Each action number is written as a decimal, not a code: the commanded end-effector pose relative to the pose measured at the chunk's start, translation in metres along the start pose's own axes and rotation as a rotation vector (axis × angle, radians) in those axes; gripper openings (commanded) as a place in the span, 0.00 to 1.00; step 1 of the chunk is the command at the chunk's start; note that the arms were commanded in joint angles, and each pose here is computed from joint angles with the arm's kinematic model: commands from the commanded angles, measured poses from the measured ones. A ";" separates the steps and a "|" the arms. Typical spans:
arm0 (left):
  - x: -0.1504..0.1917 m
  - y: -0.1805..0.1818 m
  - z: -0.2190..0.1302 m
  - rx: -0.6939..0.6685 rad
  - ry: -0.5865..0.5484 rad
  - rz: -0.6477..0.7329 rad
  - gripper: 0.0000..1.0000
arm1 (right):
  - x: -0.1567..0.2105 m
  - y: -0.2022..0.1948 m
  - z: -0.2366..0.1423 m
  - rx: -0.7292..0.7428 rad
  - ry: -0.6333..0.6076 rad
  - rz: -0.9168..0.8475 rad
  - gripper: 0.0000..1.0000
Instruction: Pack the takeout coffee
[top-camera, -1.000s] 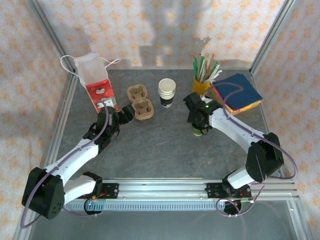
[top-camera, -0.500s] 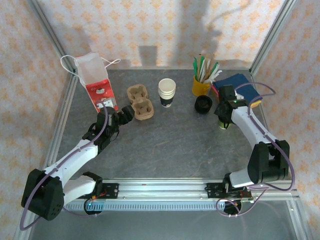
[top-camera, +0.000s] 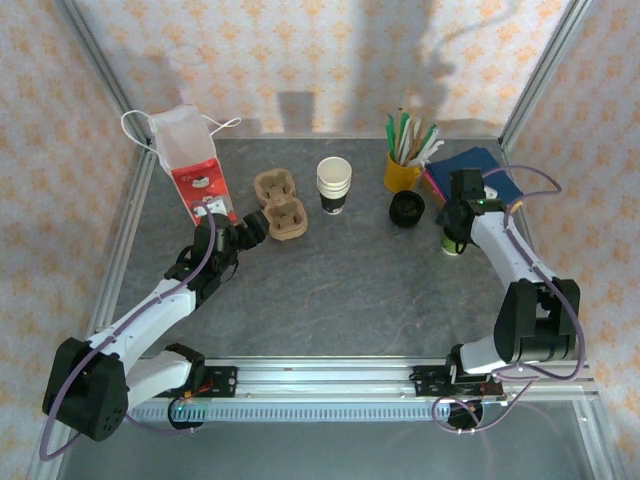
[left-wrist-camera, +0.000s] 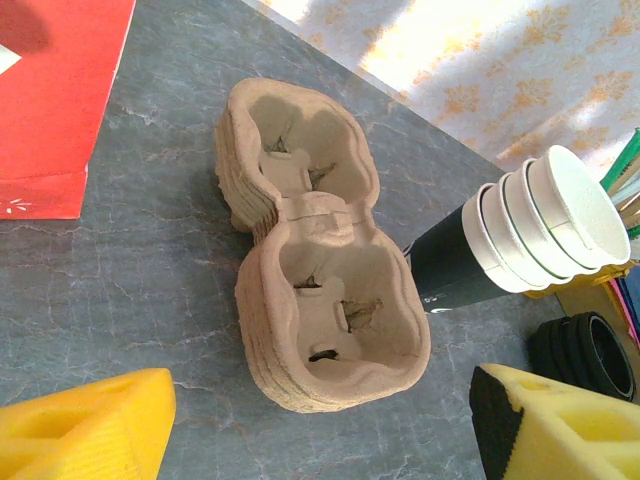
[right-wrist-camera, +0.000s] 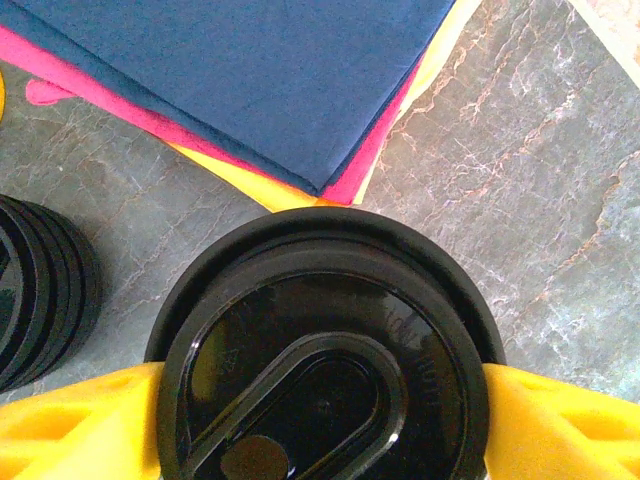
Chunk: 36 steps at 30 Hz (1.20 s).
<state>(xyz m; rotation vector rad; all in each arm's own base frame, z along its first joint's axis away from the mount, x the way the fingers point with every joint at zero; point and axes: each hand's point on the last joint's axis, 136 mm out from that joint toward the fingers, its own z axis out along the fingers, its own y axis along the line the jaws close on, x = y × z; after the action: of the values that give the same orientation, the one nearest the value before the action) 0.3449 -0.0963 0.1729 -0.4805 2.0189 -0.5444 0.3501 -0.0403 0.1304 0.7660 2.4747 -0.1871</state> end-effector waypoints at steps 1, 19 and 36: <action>-0.010 -0.003 -0.001 -0.004 -0.016 0.006 0.79 | 0.000 -0.001 0.005 0.008 0.022 -0.003 0.80; -0.017 -0.006 -0.004 -0.007 -0.023 0.017 0.79 | -0.048 0.004 -0.046 -0.041 -0.078 0.025 0.99; -0.013 -0.022 0.011 0.016 0.070 0.042 0.76 | -0.018 0.116 -0.153 -0.817 -0.005 0.037 0.96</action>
<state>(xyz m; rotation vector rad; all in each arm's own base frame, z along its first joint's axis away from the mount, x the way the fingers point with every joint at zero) 0.3590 -0.1067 0.1875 -0.4406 2.0534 -0.5512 0.3594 0.0507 0.2718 0.5056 2.2295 0.5765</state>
